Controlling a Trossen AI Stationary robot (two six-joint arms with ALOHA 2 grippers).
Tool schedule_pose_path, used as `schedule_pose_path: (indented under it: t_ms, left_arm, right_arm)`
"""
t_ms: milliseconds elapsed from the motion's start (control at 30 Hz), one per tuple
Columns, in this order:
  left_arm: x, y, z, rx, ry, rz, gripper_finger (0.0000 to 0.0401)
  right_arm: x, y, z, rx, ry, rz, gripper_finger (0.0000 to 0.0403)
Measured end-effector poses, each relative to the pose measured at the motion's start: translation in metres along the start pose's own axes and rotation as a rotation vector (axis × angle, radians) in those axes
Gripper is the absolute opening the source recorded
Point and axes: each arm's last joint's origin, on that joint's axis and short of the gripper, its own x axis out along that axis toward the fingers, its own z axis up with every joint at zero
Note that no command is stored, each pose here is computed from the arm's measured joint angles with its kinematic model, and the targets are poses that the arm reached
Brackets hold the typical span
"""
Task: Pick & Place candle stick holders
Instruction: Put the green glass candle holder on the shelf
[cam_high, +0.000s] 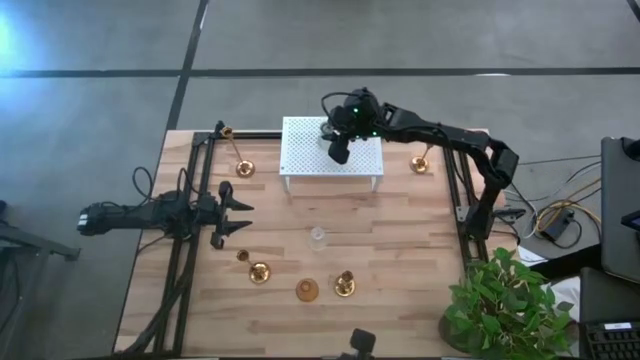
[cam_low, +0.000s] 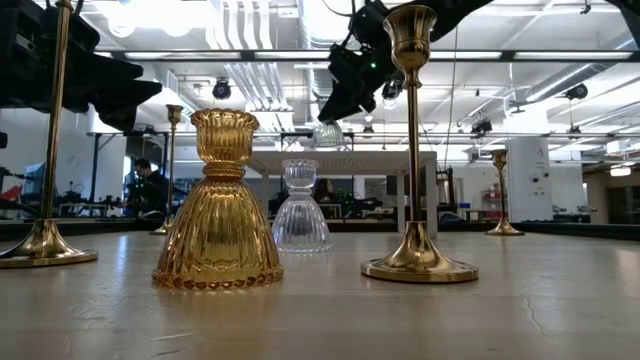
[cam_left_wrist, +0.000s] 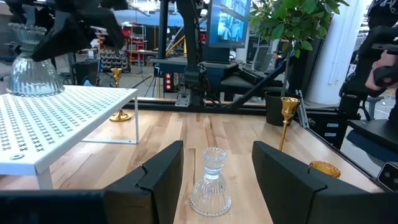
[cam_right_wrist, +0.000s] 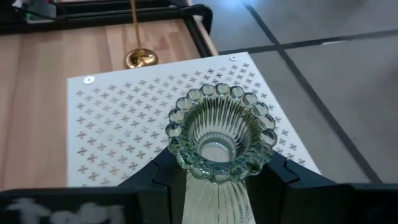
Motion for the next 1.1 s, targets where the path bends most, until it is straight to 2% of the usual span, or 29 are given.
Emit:
schedule_pose_path:
  t_ms: [200, 400, 633, 1100]
  left_arm:
    - [0.000, 0.000, 0.000, 0.000, 0.000, 0.000, 0.0197]
    - [0.000, 0.000, 0.000, 0.000, 0.000, 0.000, 0.0197]
    - [0.000, 0.000, 0.000, 0.000, 0.000, 0.000, 0.0197]
    - [0.000, 0.000, 0.000, 0.000, 0.000, 0.000, 0.0197]
  right_arm:
    - [0.003, -0.010, -0.009, 0.076, 0.004, -0.014, 0.0117]
    - [0.009, -0.011, -0.016, 0.155, -0.090, -0.025, 0.0117]
    - [0.011, -0.007, -0.027, 0.208, -0.042, -0.019, 0.0117]
    - [0.012, -0.005, -0.034, 0.206, -0.025, -0.041, 0.0117]
